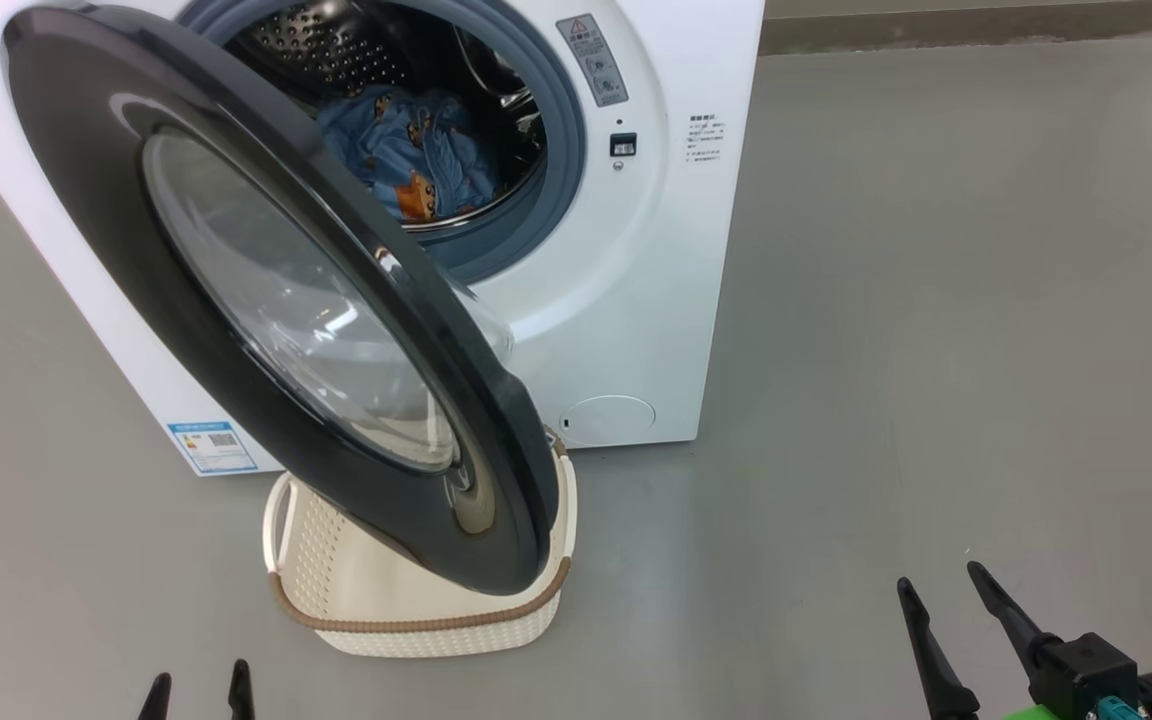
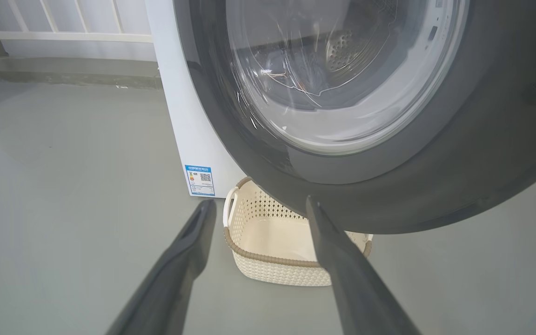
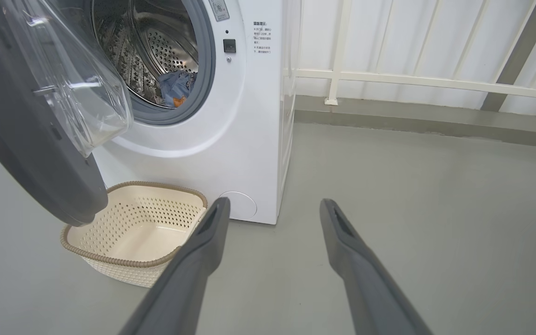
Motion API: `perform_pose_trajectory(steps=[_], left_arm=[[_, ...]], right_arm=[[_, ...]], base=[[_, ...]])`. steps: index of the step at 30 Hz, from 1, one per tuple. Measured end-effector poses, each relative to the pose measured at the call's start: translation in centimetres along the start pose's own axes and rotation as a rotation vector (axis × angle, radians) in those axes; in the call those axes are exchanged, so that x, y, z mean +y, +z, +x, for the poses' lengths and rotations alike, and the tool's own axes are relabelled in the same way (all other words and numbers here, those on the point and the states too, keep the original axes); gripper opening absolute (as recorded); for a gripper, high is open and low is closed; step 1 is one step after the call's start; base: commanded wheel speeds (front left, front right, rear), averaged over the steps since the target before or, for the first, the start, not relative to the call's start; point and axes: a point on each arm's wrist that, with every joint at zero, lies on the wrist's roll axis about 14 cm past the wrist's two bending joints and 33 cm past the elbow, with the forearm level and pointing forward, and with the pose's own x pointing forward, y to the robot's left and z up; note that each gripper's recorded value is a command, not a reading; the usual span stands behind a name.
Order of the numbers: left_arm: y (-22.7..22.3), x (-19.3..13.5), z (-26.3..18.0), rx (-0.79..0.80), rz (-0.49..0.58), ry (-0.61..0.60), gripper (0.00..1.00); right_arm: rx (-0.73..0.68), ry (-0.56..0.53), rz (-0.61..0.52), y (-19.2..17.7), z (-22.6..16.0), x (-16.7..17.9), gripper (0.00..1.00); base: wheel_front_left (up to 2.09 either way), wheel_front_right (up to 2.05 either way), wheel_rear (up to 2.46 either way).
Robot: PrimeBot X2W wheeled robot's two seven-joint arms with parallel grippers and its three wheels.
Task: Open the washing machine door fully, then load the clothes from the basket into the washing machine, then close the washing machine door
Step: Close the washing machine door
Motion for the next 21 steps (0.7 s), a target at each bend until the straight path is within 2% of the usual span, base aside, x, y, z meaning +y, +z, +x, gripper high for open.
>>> perform_pose_trajectory(steps=[1,10,13,16,21], left_arm=[[0.0,0.1,0.0,0.000,0.002,0.001,1.00],[0.1,0.2,-0.1,-0.005,0.000,0.004,1.00],[0.1,0.1,0.0,-0.004,0.000,0.003,1.00],[0.1,0.0,0.0,-0.003,0.000,0.000,1.00],[0.1,-0.1,0.0,-0.004,-0.001,-0.001,1.00]], right_arm=[[0.000,0.001,0.000,0.0,0.0,0.0,0.00],[-0.002,0.010,-0.003,0.1,0.1,0.2,0.00],[-0.036,0.025,-0.001,1.2,0.6,0.7,0.00],[-0.152,0.076,-0.001,4.9,2.2,2.3,0.00],[-0.460,0.220,-0.001,15.2,4.1,6.8,0.00]], base=[[0.00,0.00,0.00],[0.00,0.00,0.00],[0.00,0.00,0.00],[0.00,0.00,0.00],[0.00,0.00,0.00]])
